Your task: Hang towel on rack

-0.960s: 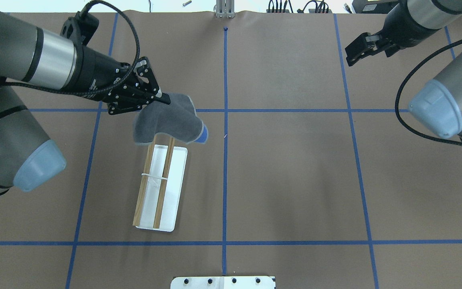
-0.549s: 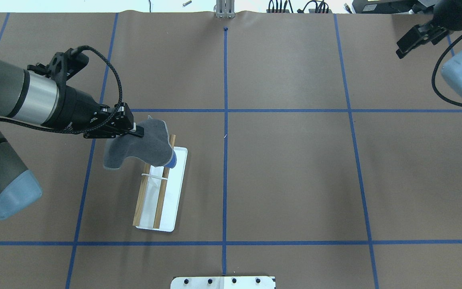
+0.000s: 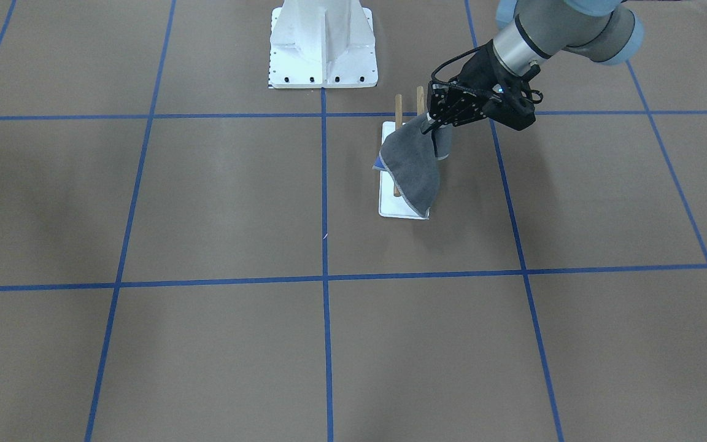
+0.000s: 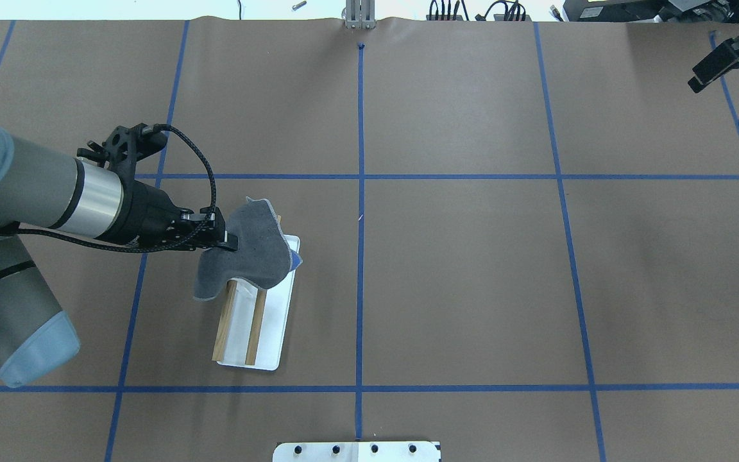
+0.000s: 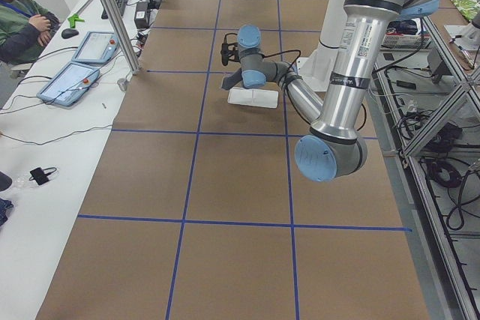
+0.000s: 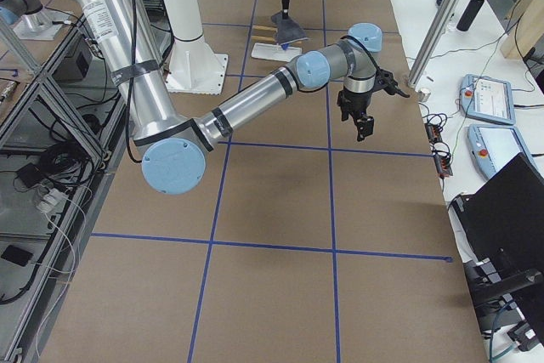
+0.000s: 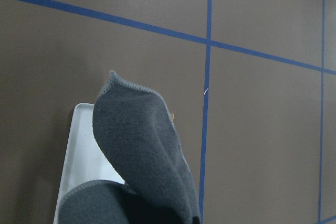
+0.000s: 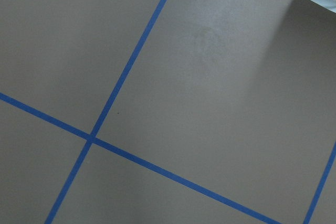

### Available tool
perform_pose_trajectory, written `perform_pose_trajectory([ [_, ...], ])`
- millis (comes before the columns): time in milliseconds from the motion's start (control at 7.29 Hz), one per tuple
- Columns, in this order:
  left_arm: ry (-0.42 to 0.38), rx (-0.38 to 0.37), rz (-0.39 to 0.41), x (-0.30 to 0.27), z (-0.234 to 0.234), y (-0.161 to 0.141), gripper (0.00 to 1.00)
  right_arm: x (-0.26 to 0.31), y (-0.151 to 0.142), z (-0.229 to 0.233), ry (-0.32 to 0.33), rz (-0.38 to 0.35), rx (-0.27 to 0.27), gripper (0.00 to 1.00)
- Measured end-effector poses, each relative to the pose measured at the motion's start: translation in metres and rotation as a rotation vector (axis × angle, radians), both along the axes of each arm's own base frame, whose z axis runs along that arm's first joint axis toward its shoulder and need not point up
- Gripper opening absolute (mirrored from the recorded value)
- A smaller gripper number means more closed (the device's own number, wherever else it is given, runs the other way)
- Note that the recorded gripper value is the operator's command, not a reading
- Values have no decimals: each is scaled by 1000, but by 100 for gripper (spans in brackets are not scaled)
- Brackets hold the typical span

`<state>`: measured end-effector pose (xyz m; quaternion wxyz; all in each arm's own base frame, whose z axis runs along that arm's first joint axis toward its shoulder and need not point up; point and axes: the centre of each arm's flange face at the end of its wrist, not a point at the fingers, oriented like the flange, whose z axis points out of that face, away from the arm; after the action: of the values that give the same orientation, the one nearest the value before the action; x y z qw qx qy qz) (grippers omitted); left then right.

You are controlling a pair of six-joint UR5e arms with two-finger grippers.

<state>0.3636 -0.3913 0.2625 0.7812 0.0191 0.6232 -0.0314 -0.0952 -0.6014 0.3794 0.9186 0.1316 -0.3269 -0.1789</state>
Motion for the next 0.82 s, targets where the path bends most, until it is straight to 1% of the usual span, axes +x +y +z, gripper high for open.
perform_pose_trajectory([
  [137,-5,1,4,6,2,4,4,2,0,1,1,2,-2,100],
  [274,-10,-1,6,11,4,4,49,4,0,5,3,3,-6,100],
  [411,-15,-3,8,14,7,3,70,4,2,10,4,3,-13,100],
  [549,-21,8,12,16,10,2,89,5,4,16,7,3,-20,100],
  [686,-30,39,19,18,13,0,98,6,5,20,8,2,-25,100],
  [823,-39,62,24,18,17,-2,98,7,6,21,9,3,-27,100],
])
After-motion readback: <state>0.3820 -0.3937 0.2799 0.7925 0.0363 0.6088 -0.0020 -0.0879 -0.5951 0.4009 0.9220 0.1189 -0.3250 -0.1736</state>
